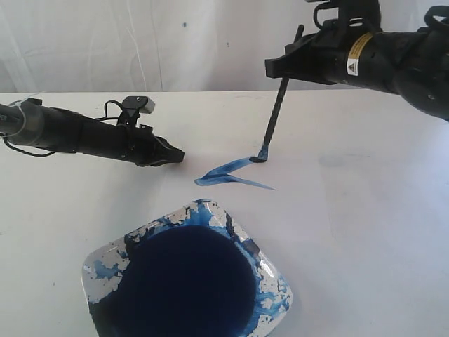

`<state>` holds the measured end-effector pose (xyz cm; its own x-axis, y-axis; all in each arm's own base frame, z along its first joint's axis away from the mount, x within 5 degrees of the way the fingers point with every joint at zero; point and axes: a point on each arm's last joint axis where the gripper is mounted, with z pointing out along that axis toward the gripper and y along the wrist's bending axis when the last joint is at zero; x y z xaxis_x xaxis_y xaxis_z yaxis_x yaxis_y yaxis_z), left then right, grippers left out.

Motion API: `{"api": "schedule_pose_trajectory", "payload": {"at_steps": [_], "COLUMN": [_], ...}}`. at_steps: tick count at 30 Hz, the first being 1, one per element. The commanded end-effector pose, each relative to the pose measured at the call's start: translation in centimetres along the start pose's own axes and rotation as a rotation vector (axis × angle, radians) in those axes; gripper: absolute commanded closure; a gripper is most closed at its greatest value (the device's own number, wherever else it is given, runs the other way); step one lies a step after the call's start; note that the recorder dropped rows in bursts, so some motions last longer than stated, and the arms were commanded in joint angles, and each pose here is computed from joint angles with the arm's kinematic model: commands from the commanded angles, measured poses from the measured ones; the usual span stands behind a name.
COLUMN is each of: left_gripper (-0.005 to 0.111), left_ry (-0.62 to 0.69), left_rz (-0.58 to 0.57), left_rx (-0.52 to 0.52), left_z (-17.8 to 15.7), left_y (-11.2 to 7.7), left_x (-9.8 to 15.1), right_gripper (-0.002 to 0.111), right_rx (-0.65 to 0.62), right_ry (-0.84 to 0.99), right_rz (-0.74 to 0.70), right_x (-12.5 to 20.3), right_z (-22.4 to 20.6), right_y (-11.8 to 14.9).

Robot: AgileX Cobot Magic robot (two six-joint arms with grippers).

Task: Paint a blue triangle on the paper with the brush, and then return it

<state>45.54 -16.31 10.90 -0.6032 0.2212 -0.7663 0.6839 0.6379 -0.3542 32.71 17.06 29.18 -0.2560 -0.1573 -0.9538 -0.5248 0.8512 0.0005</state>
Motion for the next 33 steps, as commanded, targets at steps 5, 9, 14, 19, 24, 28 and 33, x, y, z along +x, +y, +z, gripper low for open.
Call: {"api": "schedule_pose_trajectory", "payload": {"at_steps": [5, 9, 14, 19, 24, 28, 33], "left_gripper": [0.107, 0.107, 0.107, 0.107, 0.107, 0.107, 0.107], "left_ry": [-0.008, -0.008, -0.008, -0.008, -0.008, -0.008, -0.008], "left_rz": [-0.013, -0.013, -0.013, -0.013, -0.013, -0.013, -0.013], "left_rx": [0.015, 0.015, 0.015, 0.015, 0.015, 0.015, 0.015], "left_z": [0.1, 0.1, 0.1, 0.1, 0.1, 0.1, 0.1], "left_y": [-0.2, -0.2, -0.2, -0.2, -0.2, -0.2, -0.2], "left_x": [-0.1, -0.1, -0.1, -0.1, -0.1, -0.1, -0.1], "right_gripper": [0.108, 0.108, 0.108, 0.108, 0.108, 0.108, 0.108], "right_rx": [0.037, 0.042, 0.069, 0.076, 0.075, 0.073, 0.098], "right_ry": [0.066, 0.097, 0.153, 0.176, 0.236, 0.247, 0.254], "right_rz": [-0.009, -0.019, -0.034, -0.042, -0.062, -0.048, -0.035], "right_x": [0.0, 0.0, 0.2, -0.2, 0.2, 0.0, -0.7], "right_z": [-0.8, -1.1, -1.6, -2.5, -3.1, -3.7, -5.0], "right_y": [0.5, 1.2, 1.6, 2.4, 3.9, 4.4, 4.2]}}
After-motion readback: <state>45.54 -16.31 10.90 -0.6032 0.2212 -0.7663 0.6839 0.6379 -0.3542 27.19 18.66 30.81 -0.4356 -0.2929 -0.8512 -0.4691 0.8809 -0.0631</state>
